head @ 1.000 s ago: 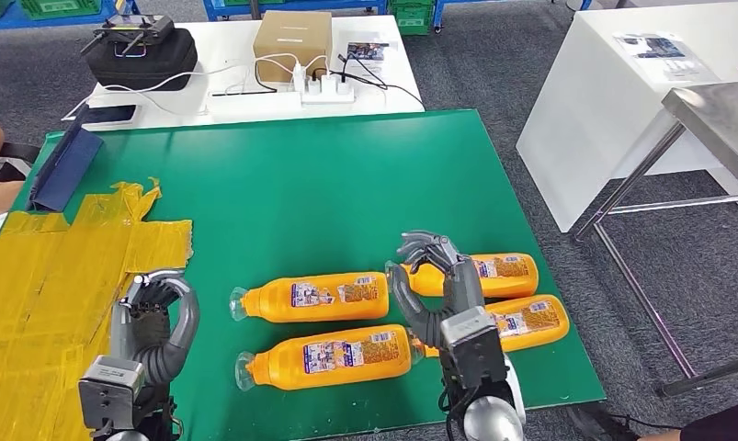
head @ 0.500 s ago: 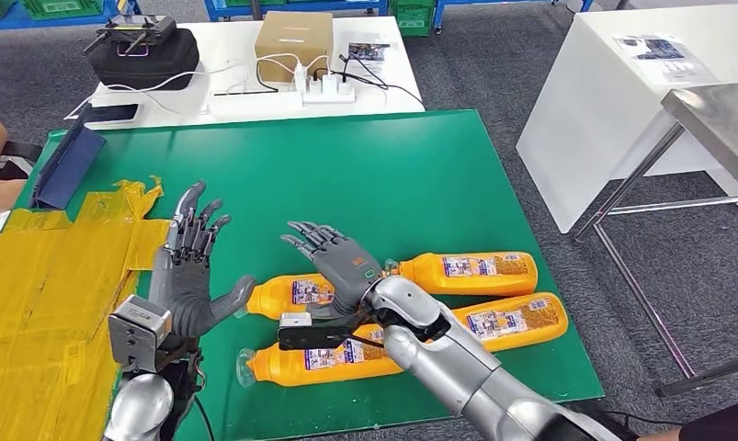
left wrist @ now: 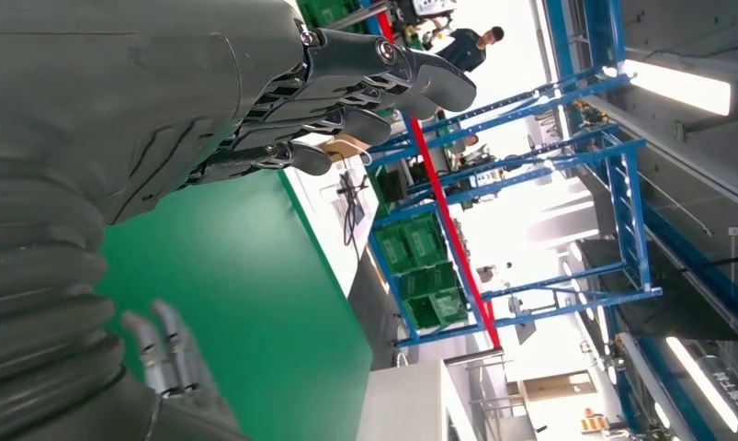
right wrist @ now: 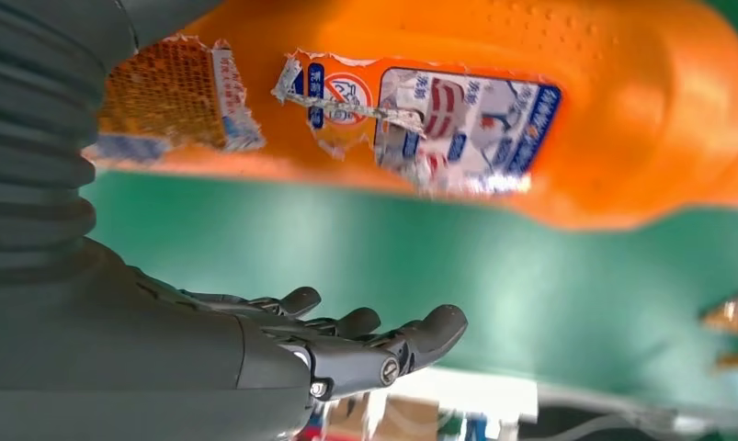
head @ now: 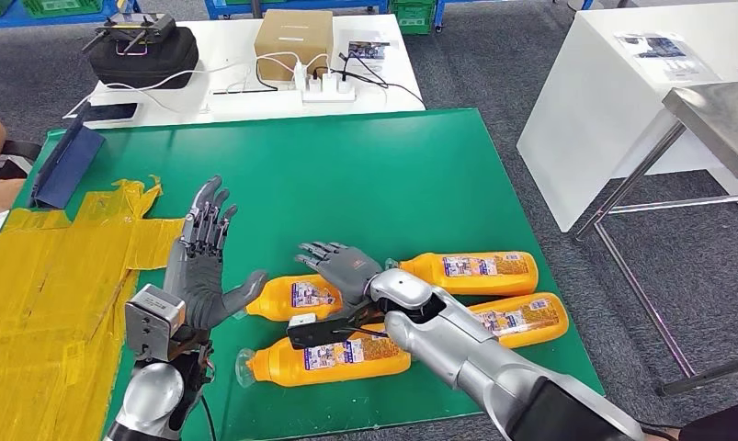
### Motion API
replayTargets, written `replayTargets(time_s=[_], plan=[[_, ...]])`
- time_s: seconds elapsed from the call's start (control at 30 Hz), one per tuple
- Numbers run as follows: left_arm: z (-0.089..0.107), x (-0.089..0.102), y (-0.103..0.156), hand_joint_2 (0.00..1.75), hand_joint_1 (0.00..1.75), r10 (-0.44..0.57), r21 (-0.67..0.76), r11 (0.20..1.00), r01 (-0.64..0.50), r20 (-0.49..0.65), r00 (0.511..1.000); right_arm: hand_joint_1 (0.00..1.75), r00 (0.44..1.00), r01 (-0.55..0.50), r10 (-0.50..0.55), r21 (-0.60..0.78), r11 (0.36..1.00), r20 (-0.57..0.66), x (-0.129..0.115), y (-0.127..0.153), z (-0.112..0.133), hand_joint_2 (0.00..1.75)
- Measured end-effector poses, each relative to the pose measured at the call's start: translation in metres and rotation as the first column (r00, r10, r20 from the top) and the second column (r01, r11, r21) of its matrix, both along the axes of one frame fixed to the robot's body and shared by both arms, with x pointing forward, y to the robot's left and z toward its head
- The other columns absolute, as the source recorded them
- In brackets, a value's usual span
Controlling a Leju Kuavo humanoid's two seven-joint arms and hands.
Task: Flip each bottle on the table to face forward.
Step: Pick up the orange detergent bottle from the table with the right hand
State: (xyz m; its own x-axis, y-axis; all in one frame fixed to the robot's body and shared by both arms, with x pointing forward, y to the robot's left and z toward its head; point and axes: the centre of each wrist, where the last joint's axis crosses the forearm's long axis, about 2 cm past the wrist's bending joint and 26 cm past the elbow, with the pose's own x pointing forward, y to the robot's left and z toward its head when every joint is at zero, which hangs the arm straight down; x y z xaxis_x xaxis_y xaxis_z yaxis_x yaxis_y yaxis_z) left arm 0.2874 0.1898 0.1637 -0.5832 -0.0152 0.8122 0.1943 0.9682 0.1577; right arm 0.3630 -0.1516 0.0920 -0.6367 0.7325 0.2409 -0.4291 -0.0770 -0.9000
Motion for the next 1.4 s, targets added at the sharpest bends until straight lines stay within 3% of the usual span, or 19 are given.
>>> replayTargets(time_s=[0.53,0.7,0.73,0.83,0.87,1.1,1.4], plan=[[-0.002,0.014,-0.011,1.75,0.0,-0.032,-0.022,0.999,0.032,-0.002,0.999,0.0,0.975,0.023,-0.047,-0.109,0.994,-0.219,0.0,-0.005,-0.017,1.75],[-0.002,0.016,-0.015,1.75,0.0,-0.048,-0.023,0.999,0.048,-0.003,0.999,0.03,0.97,0.063,-0.092,-0.135,0.989,-0.224,0.002,-0.005,-0.017,1.75],[-0.002,0.017,-0.016,1.75,0.0,-0.049,-0.022,0.999,0.049,-0.004,0.999,0.13,0.971,0.075,-0.103,-0.135,0.988,-0.215,0.002,-0.005,-0.017,1.75],[-0.003,0.017,-0.017,1.75,0.0,-0.051,-0.02,0.998,0.051,-0.007,0.999,1.39,0.976,0.113,-0.135,-0.129,0.985,-0.172,0.001,-0.003,-0.018,1.75],[-0.003,0.017,-0.017,1.75,0.0,-0.05,-0.02,0.999,0.049,-0.008,0.999,1.72,0.977,0.127,-0.146,-0.124,0.984,-0.154,0.0,-0.002,-0.018,1.75],[-0.005,0.013,-0.017,1.75,0.0,-0.039,0.001,0.999,0.039,-0.025,0.999,1.75,0.966,0.255,-0.256,0.022,0.967,0.031,-0.01,0.003,-0.025,1.75],[-0.005,0.005,-0.017,1.75,0.0,-0.034,0.013,0.999,0.035,-0.026,0.999,1.75,0.936,0.289,-0.319,0.19,0.938,0.15,-0.022,0.01,-0.028,1.75]])
